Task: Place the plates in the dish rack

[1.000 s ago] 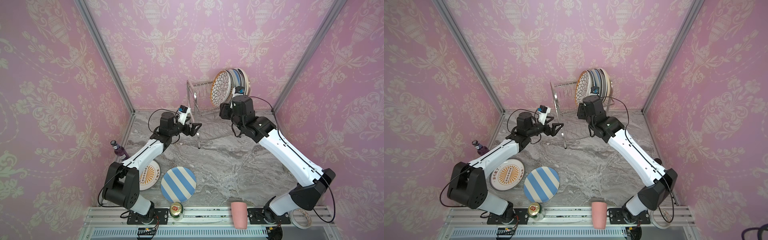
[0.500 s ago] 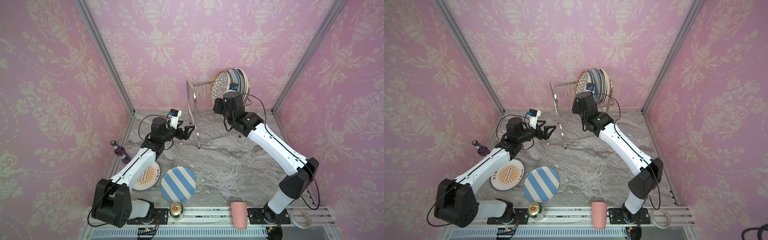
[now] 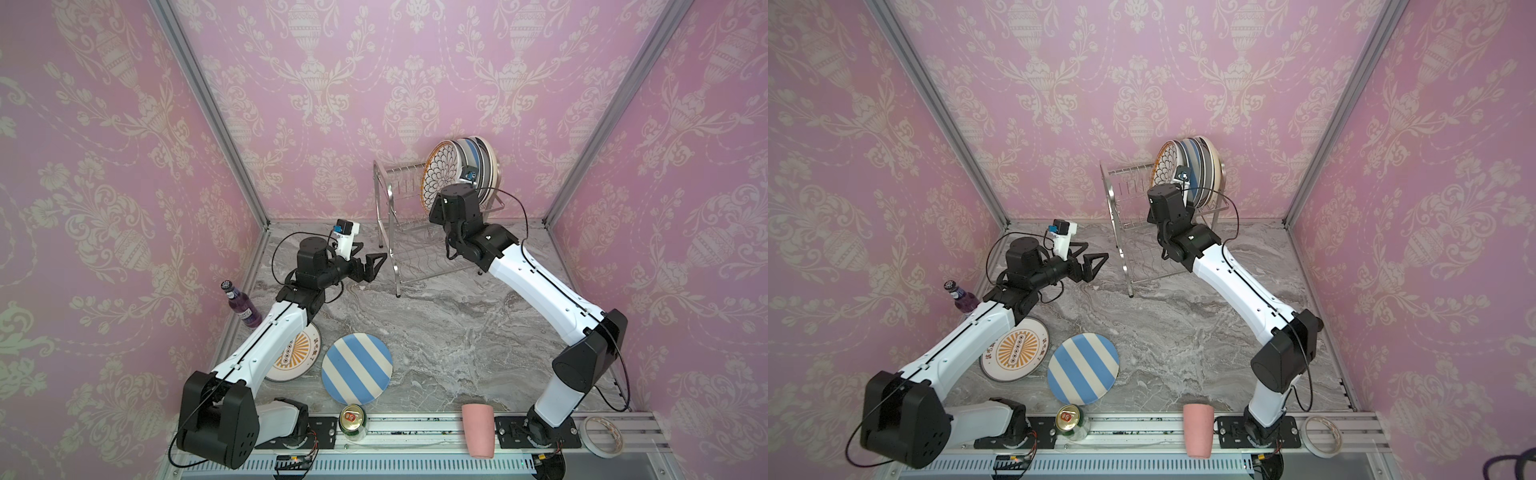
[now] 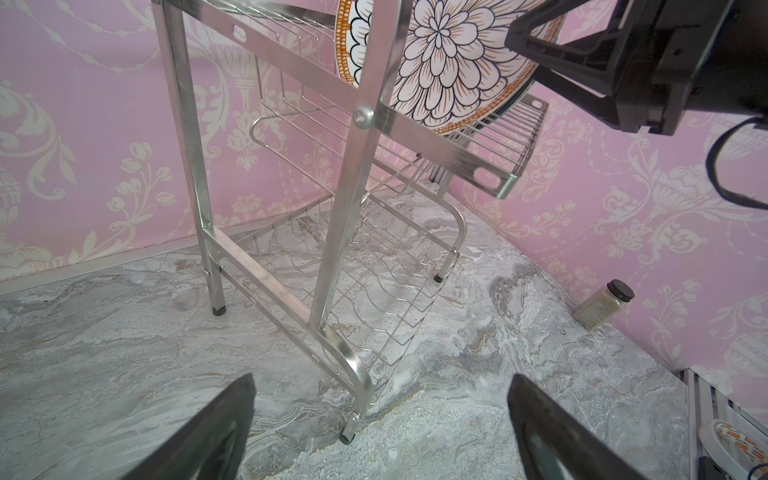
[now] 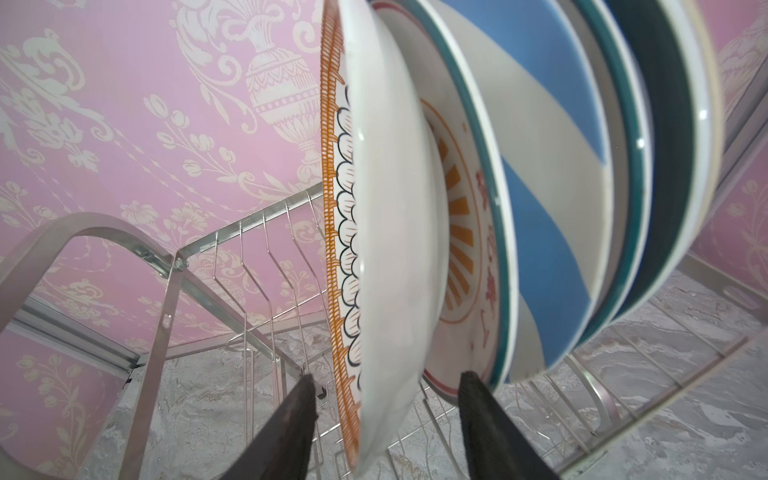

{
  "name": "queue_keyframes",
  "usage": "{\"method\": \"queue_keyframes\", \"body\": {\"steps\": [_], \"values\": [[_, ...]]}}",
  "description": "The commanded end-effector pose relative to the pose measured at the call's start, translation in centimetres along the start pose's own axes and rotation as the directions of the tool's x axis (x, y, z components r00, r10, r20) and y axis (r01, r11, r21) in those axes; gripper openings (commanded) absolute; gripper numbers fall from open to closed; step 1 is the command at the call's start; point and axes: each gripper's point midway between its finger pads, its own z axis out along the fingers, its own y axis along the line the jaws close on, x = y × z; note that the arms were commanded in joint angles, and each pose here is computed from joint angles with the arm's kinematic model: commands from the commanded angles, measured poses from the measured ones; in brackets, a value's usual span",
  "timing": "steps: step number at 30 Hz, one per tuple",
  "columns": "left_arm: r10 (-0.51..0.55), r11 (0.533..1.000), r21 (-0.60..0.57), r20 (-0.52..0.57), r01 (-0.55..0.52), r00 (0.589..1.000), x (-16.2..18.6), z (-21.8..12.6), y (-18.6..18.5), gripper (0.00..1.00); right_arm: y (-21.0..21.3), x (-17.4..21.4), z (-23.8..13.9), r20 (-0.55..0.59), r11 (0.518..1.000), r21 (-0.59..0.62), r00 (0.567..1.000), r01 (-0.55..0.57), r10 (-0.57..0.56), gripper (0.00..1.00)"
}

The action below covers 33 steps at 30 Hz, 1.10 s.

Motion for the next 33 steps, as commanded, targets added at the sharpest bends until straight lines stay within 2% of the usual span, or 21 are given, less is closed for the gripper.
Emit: {"method": "queue_keyframes", "body": {"steps": [1,5,12,16,25,33], "values": [[-0.019,1.000,-0.012,0.002,0.019,1.000,0.0,-0.7,0.1,0.97,-0.4,-0.1,0.6,0.041,0.999,0.030,0.999,-0.032,0.030,0.52],[-0.018,1.000,-0.009,0.003,0.018,1.000,-0.1,-0.7,0.0,0.97,-0.3,0.3,1.1,0.040,0.999,0.044,0.999,-0.018,0.017,0.41],[-0.020,1.000,-0.008,-0.004,0.020,1.000,0.2,-0.5,0.2,0.97,0.6,0.3,0.9,0.038,0.984,0.122,0.990,0.130,-0.135,0.29],[-0.020,1.000,-0.009,-0.004,0.020,1.000,0.2,-0.5,0.2,0.96,0.6,0.4,0.9,0.036,0.976,0.150,0.986,0.156,-0.163,0.26],[-0.018,1.000,-0.005,0.002,0.018,1.000,0.1,-0.7,0.0,0.96,-1.4,0.8,0.9,0.049,0.979,0.175,0.993,0.101,-0.111,0.24],[-0.016,1.000,-0.008,0.004,0.016,1.000,0.1,-0.7,0.0,0.96,-0.4,-0.2,1.2,0.056,0.951,0.226,0.972,0.211,-0.229,0.08]]}}
